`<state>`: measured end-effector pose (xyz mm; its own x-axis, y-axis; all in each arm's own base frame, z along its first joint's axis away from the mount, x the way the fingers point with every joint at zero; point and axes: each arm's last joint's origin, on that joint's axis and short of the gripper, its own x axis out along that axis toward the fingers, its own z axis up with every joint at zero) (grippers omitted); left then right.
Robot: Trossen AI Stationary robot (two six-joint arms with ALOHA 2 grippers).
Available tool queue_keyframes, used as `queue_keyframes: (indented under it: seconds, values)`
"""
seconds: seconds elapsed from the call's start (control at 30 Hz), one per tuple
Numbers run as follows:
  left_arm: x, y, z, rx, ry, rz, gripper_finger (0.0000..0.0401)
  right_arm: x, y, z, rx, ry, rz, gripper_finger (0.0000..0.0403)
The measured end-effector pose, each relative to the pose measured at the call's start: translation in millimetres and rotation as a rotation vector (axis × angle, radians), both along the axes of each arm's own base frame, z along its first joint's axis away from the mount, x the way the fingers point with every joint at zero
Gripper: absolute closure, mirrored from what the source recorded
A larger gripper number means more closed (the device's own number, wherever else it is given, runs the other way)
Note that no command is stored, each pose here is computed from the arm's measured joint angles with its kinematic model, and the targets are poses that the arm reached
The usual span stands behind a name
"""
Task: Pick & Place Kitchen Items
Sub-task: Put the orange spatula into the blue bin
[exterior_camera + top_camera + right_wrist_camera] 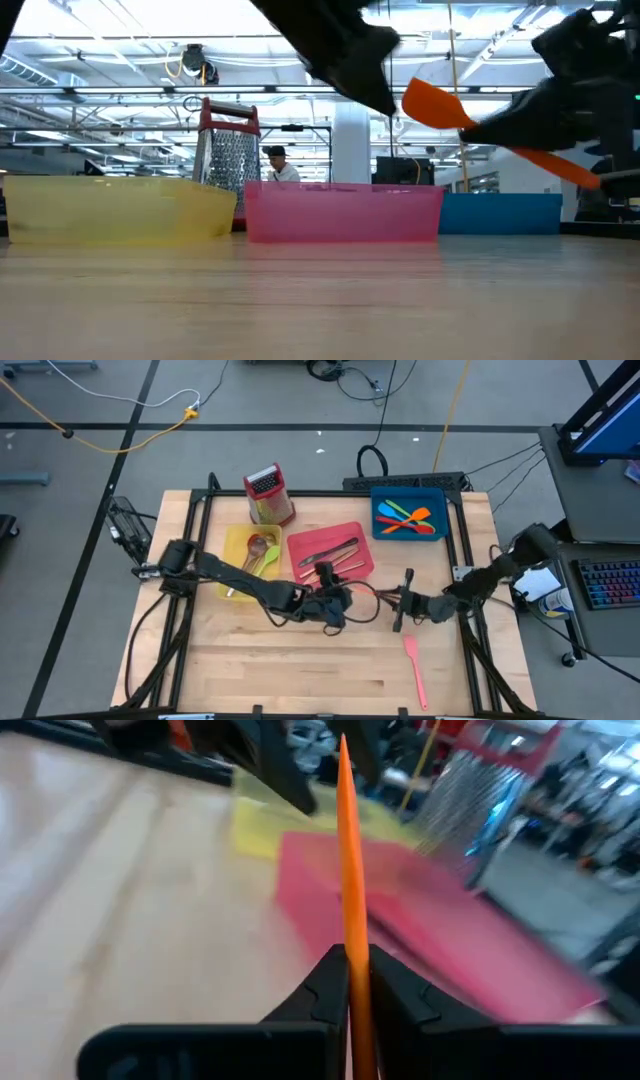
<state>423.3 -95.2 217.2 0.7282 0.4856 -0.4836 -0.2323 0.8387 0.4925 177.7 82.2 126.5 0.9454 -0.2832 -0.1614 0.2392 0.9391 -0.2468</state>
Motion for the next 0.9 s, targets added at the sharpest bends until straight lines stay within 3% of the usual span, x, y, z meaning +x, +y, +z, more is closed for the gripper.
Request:
queue_keyframes:
  seconds: [0.23,0.47,0.67,0.9]
  values:
    - [-29,10,47,-0.031,-0.029,0.078,0.0217,1,-32,27,-0.226,0.036,-0.113,0.0389]
    - [-44,21,78,-0.112,-0.125,0.13,0.0217,0,-75,52,-0.395,0.255,-0.278,0.0389]
    - [-44,24,78,-0.167,-0.088,0.051,0.0217,-7,-120,69,-0.333,0.334,-0.36,0.0389]
    - [-43,22,77,-0.251,-0.076,-0.012,0.0217,-29,-173,60,-0.145,0.401,-0.499,0.0389]
